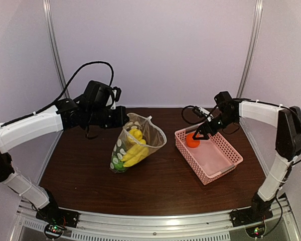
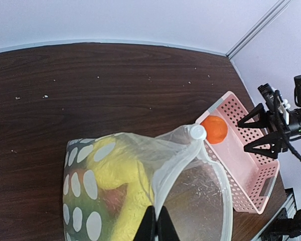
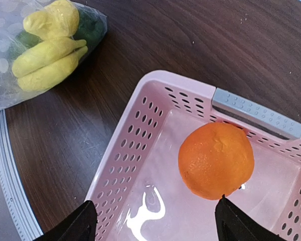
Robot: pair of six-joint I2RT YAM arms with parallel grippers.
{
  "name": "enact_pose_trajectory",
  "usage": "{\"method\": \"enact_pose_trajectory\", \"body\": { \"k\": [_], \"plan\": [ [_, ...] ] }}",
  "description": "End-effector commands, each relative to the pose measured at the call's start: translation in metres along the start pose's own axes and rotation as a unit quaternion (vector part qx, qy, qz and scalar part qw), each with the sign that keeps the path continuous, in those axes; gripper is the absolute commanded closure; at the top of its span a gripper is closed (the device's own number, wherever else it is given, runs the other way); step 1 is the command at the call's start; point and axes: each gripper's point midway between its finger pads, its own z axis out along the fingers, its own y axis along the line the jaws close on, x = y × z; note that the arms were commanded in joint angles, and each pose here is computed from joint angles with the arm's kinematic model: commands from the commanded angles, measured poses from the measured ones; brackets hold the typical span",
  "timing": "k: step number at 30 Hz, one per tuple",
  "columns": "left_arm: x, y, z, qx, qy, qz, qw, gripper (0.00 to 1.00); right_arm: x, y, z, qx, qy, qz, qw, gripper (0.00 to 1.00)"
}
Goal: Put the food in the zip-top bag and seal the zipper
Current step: Pick up the fake fruit from the bin.
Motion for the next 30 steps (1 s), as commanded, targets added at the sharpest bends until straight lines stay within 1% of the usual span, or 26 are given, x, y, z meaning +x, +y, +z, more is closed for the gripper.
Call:
{"method": "enact_pose_trajectory", "body": {
  "k": [1, 4, 11, 19, 30],
  "plan": [
    [-0.006, -0.002, 0.001, 0.012, -0.014, -0.002, 1.0, 1.0, 0.017, -0.012, 0.011, 0.012, 0.031, 0.023, 0.999, 0.17],
    [-0.005, -0.002, 0.002, 0.014, -0.011, -0.003, 1.0, 1.0, 0.02, -0.025, 0.019, 0.035, 0.037, 0.035, 0.998, 0.17],
    [-0.003, -0.002, 0.004, 0.014, -0.008, -0.005, 1.0, 1.0, 0.024, -0.043, 0.03, 0.061, 0.046, 0.058, 0.995, 0.17],
    [-0.002, -0.003, 0.007, 0.016, -0.005, -0.005, 1.0, 1.0, 0.021, -0.049, 0.043, 0.053, 0.048, 0.061, 0.996, 0.14],
    [-0.002, -0.003, 0.006, 0.016, -0.006, -0.005, 1.0, 1.0, 0.018, -0.064, 0.056, 0.063, 0.047, 0.075, 0.994, 0.15]
  ]
}}
